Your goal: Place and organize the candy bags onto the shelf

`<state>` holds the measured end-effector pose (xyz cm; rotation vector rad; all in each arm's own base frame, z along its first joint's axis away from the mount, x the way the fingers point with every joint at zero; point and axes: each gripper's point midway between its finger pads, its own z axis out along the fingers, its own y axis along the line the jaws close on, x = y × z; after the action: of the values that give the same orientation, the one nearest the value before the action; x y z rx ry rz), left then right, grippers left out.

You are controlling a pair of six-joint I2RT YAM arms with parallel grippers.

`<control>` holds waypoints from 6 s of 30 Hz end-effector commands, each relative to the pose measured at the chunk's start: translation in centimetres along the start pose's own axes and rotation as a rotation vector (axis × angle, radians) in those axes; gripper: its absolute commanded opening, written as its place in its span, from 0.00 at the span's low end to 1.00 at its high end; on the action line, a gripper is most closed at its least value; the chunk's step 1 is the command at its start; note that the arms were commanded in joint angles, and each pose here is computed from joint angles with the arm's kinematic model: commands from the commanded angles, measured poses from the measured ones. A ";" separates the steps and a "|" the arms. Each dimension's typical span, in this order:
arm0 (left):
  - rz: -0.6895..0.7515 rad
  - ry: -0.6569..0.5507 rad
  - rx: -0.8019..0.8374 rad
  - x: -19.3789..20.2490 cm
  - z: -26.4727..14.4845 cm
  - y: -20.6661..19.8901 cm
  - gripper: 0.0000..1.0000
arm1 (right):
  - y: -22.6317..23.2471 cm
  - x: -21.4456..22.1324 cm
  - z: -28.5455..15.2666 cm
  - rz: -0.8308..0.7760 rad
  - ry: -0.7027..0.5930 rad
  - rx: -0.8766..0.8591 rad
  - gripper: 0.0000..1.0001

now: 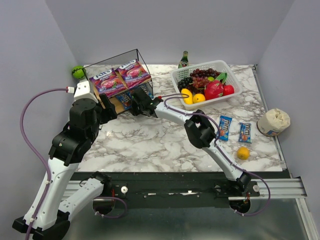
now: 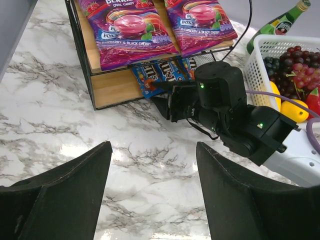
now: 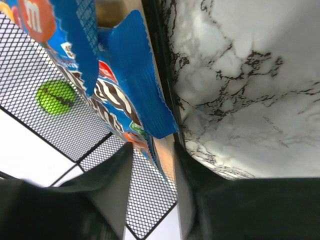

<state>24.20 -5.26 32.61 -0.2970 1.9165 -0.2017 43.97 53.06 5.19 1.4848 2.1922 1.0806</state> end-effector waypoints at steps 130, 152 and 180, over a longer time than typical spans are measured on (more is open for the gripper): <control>0.110 0.271 0.111 8.7 3.7 -1.6 0.99 | -13.3 -7.9 -20.2 -0.457 0.120 0.115 0.80; 0.104 0.242 0.104 7.9 3.6 -1.4 0.99 | -17.8 -8.7 -17.7 -0.324 0.001 0.266 0.68; 0.109 0.243 0.092 7.9 3.5 -0.9 0.99 | -19.4 -10.4 -15.8 -0.319 -0.112 0.328 0.49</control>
<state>24.72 -9.19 23.23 -0.0996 2.1945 -0.2840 25.40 34.89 2.52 1.2049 2.5366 0.6831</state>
